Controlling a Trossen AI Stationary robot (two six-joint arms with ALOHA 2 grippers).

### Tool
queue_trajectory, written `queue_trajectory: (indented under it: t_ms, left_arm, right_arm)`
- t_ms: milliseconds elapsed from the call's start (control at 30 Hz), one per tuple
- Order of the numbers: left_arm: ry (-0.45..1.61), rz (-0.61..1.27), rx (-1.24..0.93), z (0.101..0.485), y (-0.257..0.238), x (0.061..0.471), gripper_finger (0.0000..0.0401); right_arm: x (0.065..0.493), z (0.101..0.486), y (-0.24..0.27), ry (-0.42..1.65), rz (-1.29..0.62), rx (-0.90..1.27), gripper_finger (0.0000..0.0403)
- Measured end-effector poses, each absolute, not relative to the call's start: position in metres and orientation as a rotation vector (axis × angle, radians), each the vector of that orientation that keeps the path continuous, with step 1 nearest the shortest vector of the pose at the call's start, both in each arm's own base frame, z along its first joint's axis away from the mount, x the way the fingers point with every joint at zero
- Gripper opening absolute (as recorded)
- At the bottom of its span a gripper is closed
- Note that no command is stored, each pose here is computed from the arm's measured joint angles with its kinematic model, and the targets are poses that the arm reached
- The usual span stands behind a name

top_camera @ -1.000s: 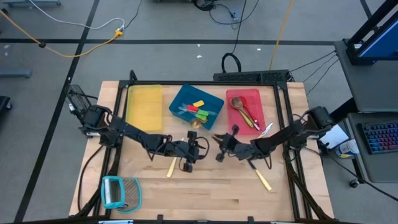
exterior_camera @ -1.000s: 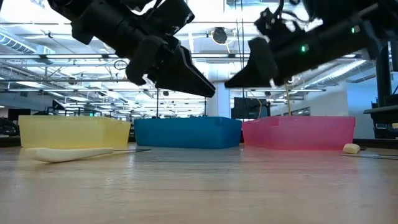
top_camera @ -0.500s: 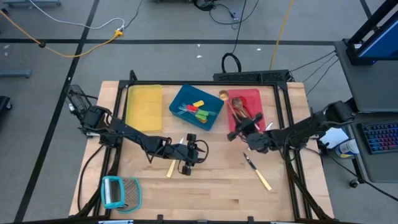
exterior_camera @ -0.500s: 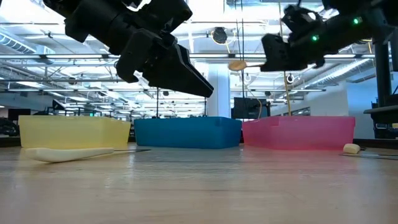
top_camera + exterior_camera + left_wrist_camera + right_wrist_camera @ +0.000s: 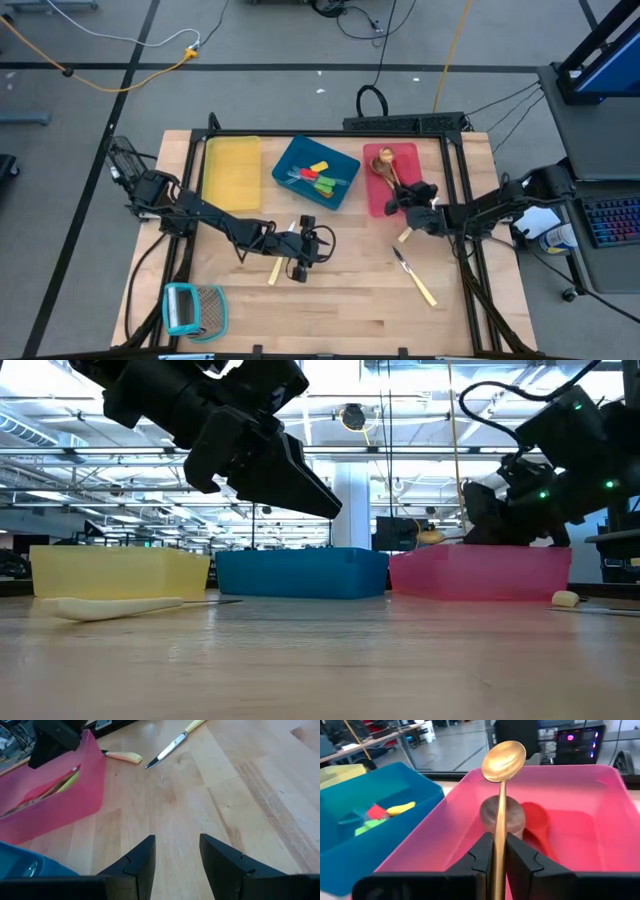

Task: Pick & Place Kitchen Items
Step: Put the golden spoon into the pink bin

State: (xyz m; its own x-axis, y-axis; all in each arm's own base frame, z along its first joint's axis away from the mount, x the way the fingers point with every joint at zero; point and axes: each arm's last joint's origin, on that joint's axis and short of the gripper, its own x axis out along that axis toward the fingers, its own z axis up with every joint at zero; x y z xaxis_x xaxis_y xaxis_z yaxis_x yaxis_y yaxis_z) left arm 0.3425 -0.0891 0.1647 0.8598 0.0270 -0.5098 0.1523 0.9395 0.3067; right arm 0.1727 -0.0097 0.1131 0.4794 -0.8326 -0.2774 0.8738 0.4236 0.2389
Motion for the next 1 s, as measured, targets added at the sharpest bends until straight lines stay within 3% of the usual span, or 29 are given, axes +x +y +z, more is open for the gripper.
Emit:
queue_trajectory:
  t_ms: [167, 367, 567, 1000]
  left_arm:
    - [0.533, -0.068, 0.35, 0.165, -0.089, 0.343, 0.0159]
    - [0.533, -0.069, 0.354, 0.165, -0.089, 0.343, 0.0159]
    - [0.533, -0.069, 0.377, 0.165, -0.087, 0.343, 0.0159]
    - [0.535, -0.059, 0.384, 0.165, -0.082, 0.344, 0.0159]
  right_arm:
    - [0.179, 0.117, -0.023, 0.18, -1.063, 0.356, 0.0024]
    - [0.198, 0.129, -0.038, 0.373, -0.922, 0.343, 0.0025]
    - [0.198, 0.132, -0.046, 0.598, -1.025, 0.347, 0.0027]
    - [0.195, 0.129, -0.05, 0.684, -0.954, 0.333, 0.0064]
